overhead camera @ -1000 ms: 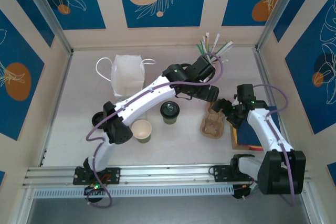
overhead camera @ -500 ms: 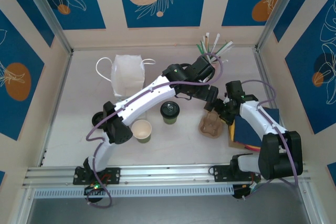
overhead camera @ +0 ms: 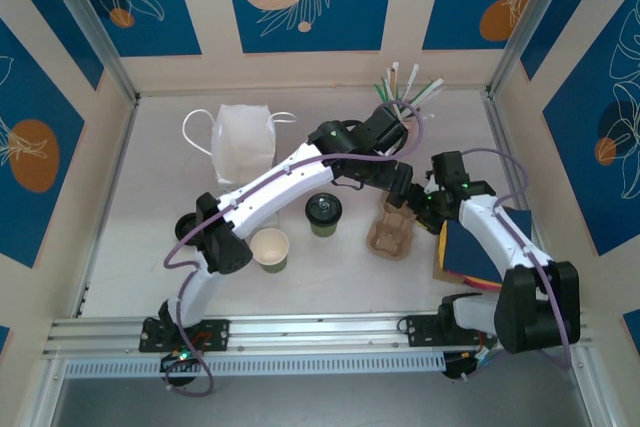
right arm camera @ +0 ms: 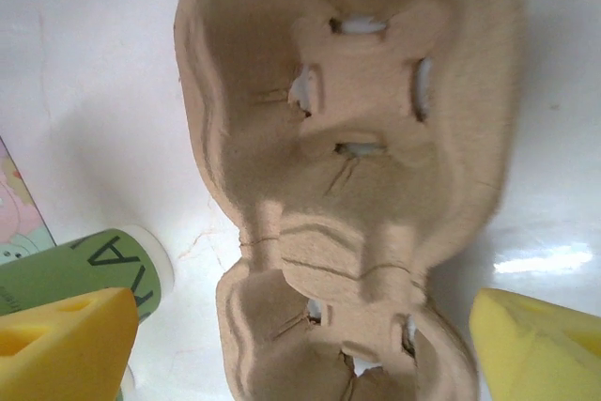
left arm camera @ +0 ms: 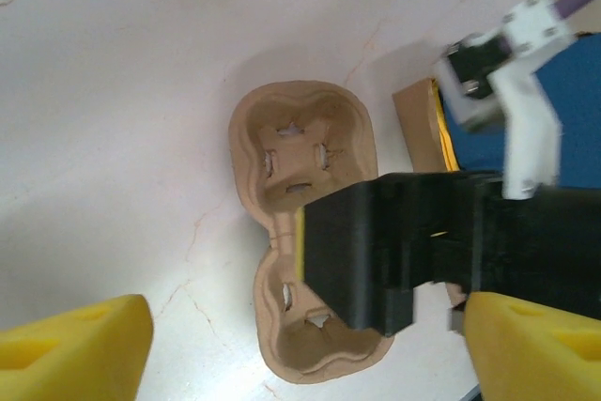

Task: Pack the takeout coffee

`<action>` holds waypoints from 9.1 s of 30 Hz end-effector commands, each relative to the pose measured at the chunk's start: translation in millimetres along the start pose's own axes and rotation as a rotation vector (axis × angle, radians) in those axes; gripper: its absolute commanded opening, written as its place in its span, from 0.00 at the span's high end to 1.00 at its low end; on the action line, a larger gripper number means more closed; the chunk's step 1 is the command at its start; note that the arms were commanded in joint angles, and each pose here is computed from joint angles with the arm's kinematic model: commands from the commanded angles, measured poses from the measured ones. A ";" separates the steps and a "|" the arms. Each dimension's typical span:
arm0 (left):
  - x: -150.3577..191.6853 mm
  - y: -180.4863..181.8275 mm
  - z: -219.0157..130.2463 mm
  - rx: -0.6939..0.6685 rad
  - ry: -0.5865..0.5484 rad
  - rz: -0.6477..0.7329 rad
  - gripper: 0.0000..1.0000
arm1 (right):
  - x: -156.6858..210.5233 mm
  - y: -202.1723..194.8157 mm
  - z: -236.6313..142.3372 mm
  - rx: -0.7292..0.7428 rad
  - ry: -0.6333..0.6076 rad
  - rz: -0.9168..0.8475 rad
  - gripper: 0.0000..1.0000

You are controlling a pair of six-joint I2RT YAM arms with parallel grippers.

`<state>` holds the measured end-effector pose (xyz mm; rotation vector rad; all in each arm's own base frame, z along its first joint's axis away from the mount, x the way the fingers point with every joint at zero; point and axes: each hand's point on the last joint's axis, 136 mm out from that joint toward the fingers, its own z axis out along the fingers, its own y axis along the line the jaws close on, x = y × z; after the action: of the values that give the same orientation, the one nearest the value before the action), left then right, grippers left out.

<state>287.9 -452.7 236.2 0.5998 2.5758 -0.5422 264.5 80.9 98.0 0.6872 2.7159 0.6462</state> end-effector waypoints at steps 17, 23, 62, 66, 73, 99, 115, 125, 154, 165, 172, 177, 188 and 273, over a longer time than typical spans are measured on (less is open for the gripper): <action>37.1 -3.1 76.6 -0.027 0.154 -0.054 0.48 | 1.6 -42.0 -69.6 0.110 -0.172 0.112 0.05; 48.6 -8.5 98.7 -0.044 0.177 -0.022 0.51 | 4.6 -42.6 -72.5 0.113 -0.172 0.110 0.04; 92.7 -4.2 155.7 -0.103 0.284 0.097 0.56 | 10.6 -62.5 -79.6 0.188 -0.204 0.187 0.01; 91.6 4.2 146.7 -0.138 0.289 0.128 0.57 | 10.4 -62.9 -79.6 0.189 -0.205 0.188 0.01; 95.9 19.0 135.2 -0.173 0.334 0.154 0.58 | 9.9 -63.2 -79.0 0.188 -0.207 0.186 0.01; 104.0 31.2 135.5 -0.184 0.393 0.053 0.57 | 10.7 -63.5 -75.3 0.182 -0.193 0.190 0.01; 73.9 17.0 98.5 -0.143 0.288 0.031 0.69 | 11.1 -59.9 -72.6 0.156 -0.186 0.177 0.01; 71.7 15.7 97.0 -0.135 0.282 0.022 0.69 | 16.5 -16.0 -62.3 -0.099 -0.110 0.121 0.11; 74.3 12.8 103.5 -0.105 0.301 -0.011 0.70 | 2.1 8.9 -18.3 -0.410 0.079 0.273 0.85; 72.8 13.0 102.6 -0.104 0.297 -0.017 0.70 | 4.7 0.4 -6.5 -0.382 0.118 0.292 0.82; 72.3 12.3 102.2 -0.099 0.296 -0.019 0.71 | 8.9 -5.7 -2.2 -0.368 0.127 0.296 0.79; 72.5 9.9 102.0 -0.088 0.298 -0.019 0.71 | 7.1 -4.7 -1.6 -0.375 0.127 0.289 0.79; 76.0 5.8 104.2 -0.070 0.312 -0.022 0.72 | 5.7 -0.6 -2.8 -0.402 0.130 0.283 0.79; -76.2 7.7 -72.4 -0.012 -0.318 0.097 0.77 | -33.4 31.4 -99.7 -0.312 -0.162 0.169 0.01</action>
<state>318.0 -455.2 281.9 0.6101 2.3749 -0.5559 259.0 42.4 180.8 0.9483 2.3911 0.9365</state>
